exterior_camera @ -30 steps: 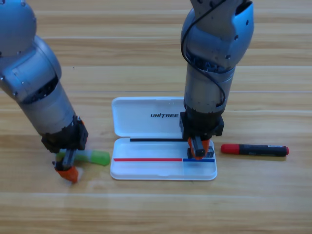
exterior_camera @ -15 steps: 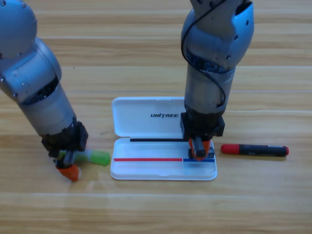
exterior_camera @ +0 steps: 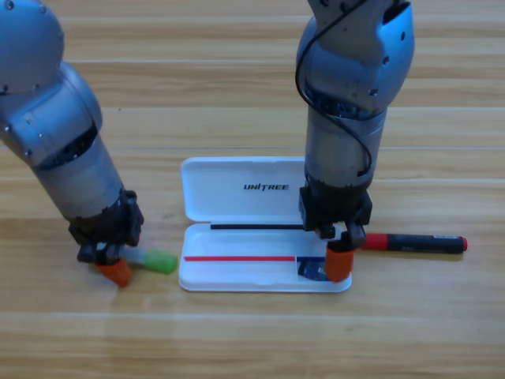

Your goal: Clean up eraser and pencils

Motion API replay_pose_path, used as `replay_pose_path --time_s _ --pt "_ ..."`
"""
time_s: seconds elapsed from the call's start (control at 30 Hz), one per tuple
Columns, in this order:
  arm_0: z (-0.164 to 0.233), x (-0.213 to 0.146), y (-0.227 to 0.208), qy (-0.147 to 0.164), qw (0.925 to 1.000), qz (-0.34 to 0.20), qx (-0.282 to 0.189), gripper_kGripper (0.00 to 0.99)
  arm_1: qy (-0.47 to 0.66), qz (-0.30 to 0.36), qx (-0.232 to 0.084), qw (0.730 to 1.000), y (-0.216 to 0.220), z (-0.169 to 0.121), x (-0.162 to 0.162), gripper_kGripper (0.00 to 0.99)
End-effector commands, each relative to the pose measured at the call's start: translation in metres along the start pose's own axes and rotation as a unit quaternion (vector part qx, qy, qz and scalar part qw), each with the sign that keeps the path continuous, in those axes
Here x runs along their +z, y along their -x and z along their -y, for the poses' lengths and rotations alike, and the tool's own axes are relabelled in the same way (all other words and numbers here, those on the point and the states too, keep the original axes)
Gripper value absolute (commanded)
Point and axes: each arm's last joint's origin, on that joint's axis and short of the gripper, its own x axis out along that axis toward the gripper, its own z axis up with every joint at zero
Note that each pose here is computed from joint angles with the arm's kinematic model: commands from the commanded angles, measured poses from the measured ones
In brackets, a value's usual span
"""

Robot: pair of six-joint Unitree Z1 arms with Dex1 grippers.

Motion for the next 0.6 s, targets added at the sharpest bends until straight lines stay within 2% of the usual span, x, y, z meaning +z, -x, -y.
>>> replay_pose_path --time_s 0.03,0.1,0.23,0.37,0.5,0.6 --pt "-0.004 -0.002 -0.018 0.003 0.9994 -0.026 -0.023 0.419 0.01 -0.001 0.008 1.0 0.029 -0.027 -0.016 0.807" --pt "-0.004 -0.003 -0.017 0.003 0.9995 -0.024 -0.022 0.373 0.002 0.005 0.001 1.0 0.045 -0.033 -0.031 0.807" --pt "-0.003 -0.004 -0.011 0.004 0.9996 -0.024 -0.014 0.373 -0.021 -0.008 -0.006 1.0 0.056 -0.034 -0.065 0.807" --pt "-0.002 -0.004 -0.005 0.002 0.9997 -0.024 -0.01 0.373 -0.045 -0.018 0.002 0.999 0.039 -0.014 -0.099 0.807" --pt "-0.004 -0.003 -0.003 0.001 0.9996 -0.027 -0.013 0.373 -0.074 -0.019 -0.018 0.997 0.008 0.013 -0.129 0.807" --pt "-0.005 -0.003 -0.001 0.001 0.9994 -0.029 -0.016 0.357 -0.077 -0.022 -0.015 0.997 -0.013 0.027 -0.142 0.807"
